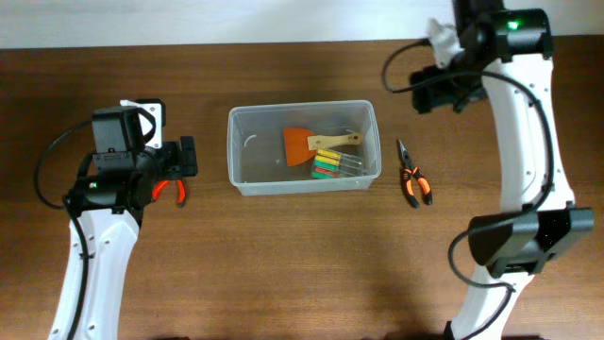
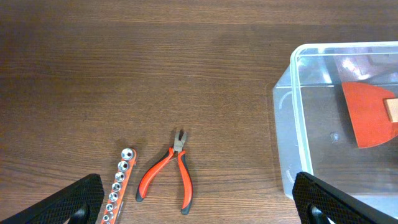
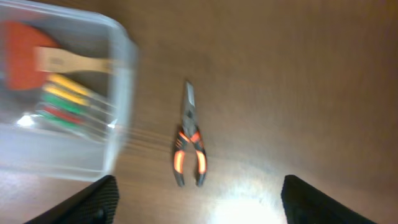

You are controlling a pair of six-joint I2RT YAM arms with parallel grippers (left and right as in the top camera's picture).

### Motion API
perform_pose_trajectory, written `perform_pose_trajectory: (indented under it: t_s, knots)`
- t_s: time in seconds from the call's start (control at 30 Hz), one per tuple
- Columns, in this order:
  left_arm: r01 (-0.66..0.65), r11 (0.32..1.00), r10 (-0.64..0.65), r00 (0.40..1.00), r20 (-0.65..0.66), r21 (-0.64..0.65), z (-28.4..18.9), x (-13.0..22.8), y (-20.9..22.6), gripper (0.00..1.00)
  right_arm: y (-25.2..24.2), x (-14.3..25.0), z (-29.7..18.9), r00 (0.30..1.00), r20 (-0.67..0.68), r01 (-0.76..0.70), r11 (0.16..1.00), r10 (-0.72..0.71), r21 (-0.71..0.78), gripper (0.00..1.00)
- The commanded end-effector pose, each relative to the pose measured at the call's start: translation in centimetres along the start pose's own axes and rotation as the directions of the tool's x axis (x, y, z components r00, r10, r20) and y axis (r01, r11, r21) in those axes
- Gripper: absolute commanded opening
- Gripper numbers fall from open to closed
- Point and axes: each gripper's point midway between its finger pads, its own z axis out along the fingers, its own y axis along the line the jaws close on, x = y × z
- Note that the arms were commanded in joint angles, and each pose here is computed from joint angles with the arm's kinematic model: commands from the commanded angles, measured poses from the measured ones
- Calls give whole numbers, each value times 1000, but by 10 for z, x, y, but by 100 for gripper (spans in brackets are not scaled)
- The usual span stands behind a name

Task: Pack container
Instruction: 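Lower the right gripper onto the orange-black needle-nose pliers and grasp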

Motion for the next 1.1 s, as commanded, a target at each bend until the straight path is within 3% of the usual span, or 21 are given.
perform_pose_trajectory:
  t_s: [0.0, 0.43, 1.07]
  knots:
    - [-19, 1000, 19, 1000, 16, -5, -2, -7, 0, 99, -19, 26, 41, 984, -133, -116, 993, 116, 8, 80]
    - [-19, 1000, 19, 1000, 16, -5, -2, -7, 0, 99, -22, 100, 140, 931, -347, -127, 992, 115, -12, 75]
    - [-19, 1000, 19, 1000, 16, -5, -2, -7, 0, 99, -17, 120, 203, 950, -290, -126, 992, 116, -13, 62]
